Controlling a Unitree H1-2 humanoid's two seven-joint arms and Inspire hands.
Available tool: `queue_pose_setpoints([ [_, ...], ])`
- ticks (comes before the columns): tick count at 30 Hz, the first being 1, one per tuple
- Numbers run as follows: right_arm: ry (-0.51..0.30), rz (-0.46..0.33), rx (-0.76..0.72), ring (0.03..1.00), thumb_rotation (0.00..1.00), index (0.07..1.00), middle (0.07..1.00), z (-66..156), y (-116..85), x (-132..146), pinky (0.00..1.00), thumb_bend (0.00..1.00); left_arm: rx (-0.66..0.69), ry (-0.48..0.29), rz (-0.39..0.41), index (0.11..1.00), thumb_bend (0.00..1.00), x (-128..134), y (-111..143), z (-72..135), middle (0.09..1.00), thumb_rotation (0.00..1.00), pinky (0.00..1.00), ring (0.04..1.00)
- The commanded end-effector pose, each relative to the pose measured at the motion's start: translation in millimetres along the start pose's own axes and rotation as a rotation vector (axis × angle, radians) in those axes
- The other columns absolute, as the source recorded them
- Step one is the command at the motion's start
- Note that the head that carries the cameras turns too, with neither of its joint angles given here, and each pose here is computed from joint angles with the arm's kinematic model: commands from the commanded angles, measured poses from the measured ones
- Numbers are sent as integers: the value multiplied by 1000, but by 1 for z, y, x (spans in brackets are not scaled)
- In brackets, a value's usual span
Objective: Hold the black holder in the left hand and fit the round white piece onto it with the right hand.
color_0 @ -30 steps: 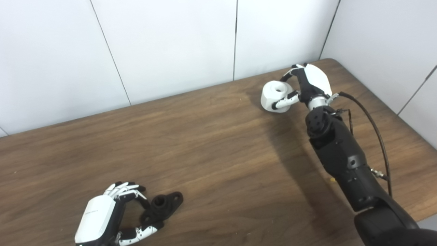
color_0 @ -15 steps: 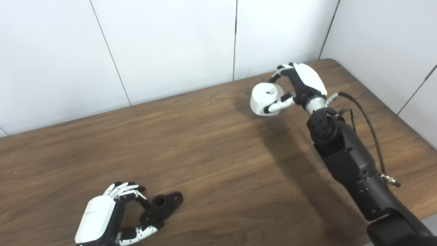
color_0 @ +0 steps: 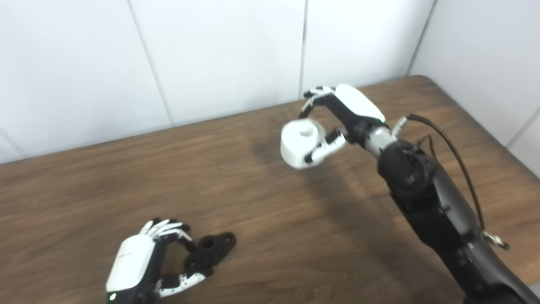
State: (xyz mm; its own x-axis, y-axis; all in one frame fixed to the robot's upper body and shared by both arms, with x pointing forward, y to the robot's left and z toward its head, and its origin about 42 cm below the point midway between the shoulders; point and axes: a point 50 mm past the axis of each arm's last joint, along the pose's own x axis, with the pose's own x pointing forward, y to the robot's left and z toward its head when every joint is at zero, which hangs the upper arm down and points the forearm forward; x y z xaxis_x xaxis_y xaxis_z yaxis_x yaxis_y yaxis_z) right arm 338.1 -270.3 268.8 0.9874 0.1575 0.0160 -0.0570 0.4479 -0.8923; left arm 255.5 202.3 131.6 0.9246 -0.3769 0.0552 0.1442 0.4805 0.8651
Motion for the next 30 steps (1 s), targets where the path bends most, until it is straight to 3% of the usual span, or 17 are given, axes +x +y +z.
queue_pose_setpoints([
  [1,-64,-44,-21,943,138,483,868,19,-13,-4,1000,525,14,9,-9,485,521,1,-5,1,770,49,969,863],
  [18,-285,103,13,960,137,482,858,72,28,-29,1000,525,12,16,-9,485,522,13,-22,21,783,53,991,880],
  [30,-349,147,17,971,138,482,865,95,38,-24,1000,525,6,22,-7,486,522,18,-27,29,788,54,1000,888],
])
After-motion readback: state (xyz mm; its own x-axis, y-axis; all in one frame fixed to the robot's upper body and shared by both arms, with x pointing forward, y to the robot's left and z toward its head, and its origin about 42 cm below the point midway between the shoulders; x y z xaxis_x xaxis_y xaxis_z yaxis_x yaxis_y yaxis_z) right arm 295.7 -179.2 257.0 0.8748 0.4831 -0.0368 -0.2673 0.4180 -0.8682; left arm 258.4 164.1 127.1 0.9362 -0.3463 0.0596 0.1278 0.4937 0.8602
